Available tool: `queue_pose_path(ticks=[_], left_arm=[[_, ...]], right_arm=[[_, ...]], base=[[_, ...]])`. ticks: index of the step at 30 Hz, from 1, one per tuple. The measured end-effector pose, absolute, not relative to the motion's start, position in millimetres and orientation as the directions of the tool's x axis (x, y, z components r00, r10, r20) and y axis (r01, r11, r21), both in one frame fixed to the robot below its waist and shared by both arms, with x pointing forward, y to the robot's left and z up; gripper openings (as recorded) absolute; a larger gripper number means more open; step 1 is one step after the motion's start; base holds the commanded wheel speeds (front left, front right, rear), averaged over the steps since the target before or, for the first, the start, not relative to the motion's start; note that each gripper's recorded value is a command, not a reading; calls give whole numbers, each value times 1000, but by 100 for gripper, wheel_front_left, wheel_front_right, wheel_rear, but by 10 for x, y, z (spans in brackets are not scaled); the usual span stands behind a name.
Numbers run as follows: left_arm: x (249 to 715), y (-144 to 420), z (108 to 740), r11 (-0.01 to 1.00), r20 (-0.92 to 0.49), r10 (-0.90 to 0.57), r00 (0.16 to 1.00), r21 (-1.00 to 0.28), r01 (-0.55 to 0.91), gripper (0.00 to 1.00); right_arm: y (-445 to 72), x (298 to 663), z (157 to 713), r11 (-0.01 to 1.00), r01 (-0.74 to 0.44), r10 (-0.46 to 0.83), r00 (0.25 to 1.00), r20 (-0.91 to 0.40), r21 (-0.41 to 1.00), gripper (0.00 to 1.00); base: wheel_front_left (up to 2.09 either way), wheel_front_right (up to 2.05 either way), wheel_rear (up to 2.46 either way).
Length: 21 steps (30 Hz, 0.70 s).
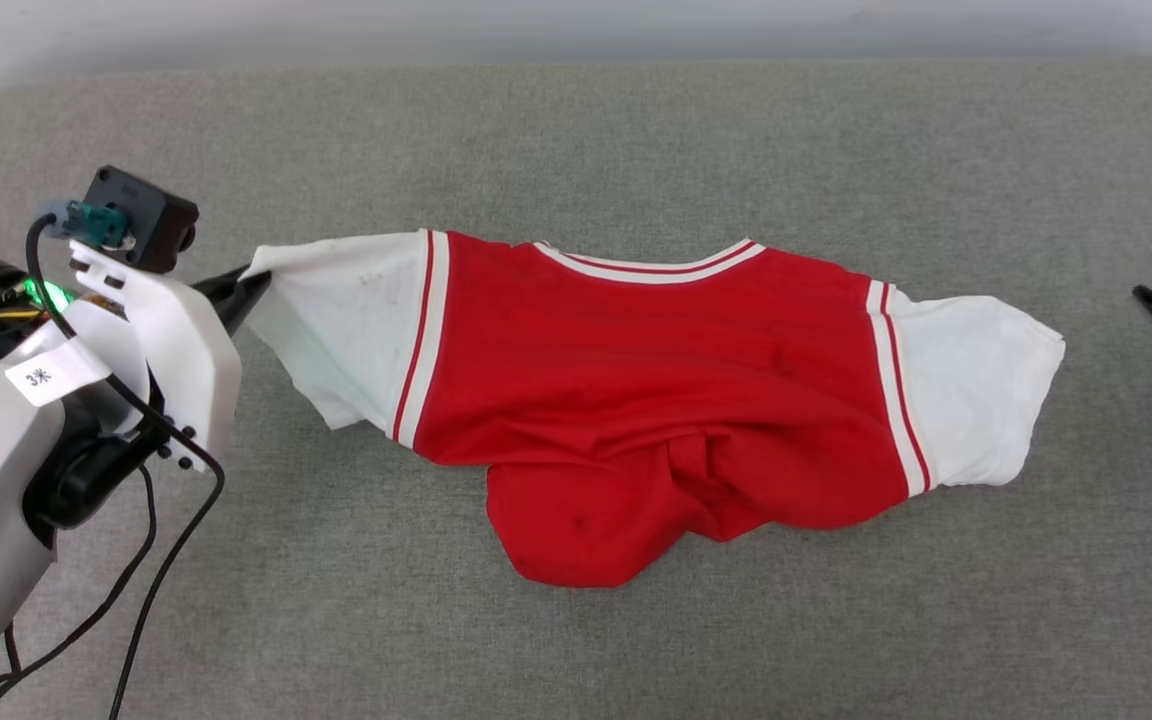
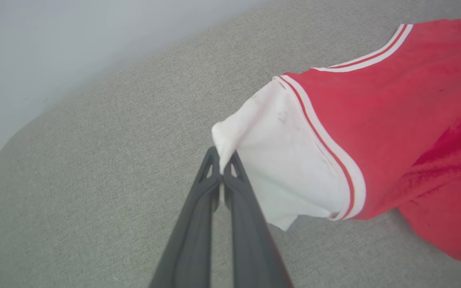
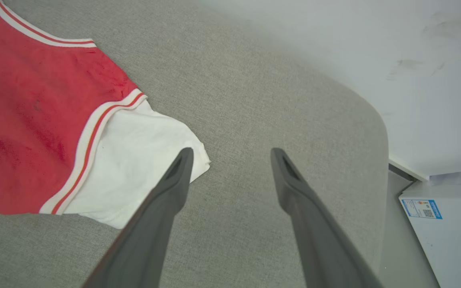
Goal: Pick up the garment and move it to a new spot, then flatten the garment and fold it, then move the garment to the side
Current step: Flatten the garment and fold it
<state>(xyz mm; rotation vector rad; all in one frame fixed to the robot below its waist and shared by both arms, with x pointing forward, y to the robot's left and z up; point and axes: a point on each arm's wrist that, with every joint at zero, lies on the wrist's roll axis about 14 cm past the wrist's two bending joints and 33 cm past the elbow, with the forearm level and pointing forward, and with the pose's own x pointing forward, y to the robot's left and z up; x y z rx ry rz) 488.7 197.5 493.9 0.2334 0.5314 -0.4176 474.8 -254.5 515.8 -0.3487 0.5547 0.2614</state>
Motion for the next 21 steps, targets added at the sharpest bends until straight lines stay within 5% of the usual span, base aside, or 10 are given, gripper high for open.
queue_pose_path(ticks=[8,21], left_arm=[[4989,1944,4901,886,-521,-329,788,118,448,0],[5150,1939,4737,887,-520,-334,786,110,449,0]], right_arm=[[-2536,4794,4551,919,-369,127,606,-785,-137,100],[-2356,4815,3743,907,-416,120,408,-905,-67,100]], base=[[0,0,0],[0,0,0]])
